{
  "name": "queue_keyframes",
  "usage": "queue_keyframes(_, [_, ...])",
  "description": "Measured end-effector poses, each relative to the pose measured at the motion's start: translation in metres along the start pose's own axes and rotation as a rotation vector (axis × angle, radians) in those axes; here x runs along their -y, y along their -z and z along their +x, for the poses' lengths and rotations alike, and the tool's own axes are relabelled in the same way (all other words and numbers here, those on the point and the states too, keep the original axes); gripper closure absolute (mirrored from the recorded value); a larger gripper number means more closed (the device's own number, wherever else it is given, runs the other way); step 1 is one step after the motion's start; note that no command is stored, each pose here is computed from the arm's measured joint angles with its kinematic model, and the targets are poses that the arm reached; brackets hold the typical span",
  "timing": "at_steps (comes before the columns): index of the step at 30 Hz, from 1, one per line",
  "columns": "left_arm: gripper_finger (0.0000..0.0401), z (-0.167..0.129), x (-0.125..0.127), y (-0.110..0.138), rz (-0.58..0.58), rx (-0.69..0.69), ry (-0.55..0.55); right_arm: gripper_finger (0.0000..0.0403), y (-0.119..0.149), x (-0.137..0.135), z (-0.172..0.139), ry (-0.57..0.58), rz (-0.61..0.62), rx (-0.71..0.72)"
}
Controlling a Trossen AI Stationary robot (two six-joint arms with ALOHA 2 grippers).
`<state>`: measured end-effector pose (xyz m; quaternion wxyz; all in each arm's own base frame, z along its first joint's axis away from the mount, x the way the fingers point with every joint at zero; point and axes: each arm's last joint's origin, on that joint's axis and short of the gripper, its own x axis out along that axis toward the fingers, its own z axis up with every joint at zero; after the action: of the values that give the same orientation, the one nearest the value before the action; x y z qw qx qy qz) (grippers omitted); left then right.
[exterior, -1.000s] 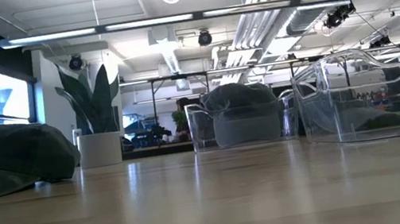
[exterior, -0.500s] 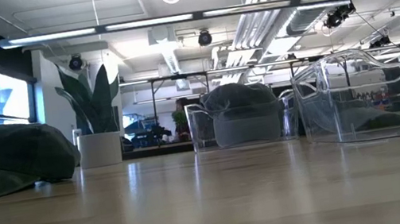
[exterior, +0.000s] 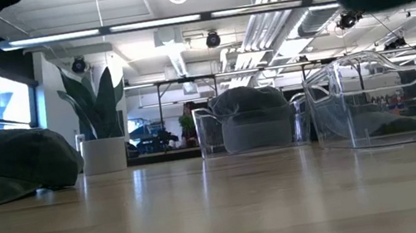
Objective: Pick & Place hat
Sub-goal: Put the bottom black cap into the bottom transparent bin
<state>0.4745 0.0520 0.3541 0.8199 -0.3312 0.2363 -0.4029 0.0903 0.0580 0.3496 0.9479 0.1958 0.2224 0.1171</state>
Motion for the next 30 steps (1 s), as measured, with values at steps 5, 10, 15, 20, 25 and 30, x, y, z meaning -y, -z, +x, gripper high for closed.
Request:
queue_keyframes(5, [0.0251,-0.011,0.026,-0.006,0.055,0.063,-0.071,0.0396,-0.008,0.013,-0.026,0.144,-0.136,-0.091])
queue_keyframes(10, [0.0251,-0.017,0.059,-0.009,0.124,0.111,-0.132,0.0399,0.002,0.026,-0.028,0.221,-0.254,-0.13])
queue_keyframes(15, [0.0251,-0.019,0.072,-0.005,0.147,0.119,-0.21,0.0398,0.024,0.04,-0.014,0.256,-0.278,-0.179])
queue_keyframes(20, [0.0251,-0.018,0.068,-0.002,0.107,0.097,-0.229,0.0398,0.043,0.049,0.01,0.184,-0.319,-0.164])
queue_keyframes(25, [0.0251,-0.012,0.071,0.002,0.1,0.079,-0.222,0.0397,0.04,0.053,0.014,0.167,-0.338,-0.142])
queue_keyframes(30, [0.0251,-0.005,0.074,0.004,0.101,0.076,-0.223,0.0397,0.039,0.059,0.013,0.189,-0.318,-0.145])
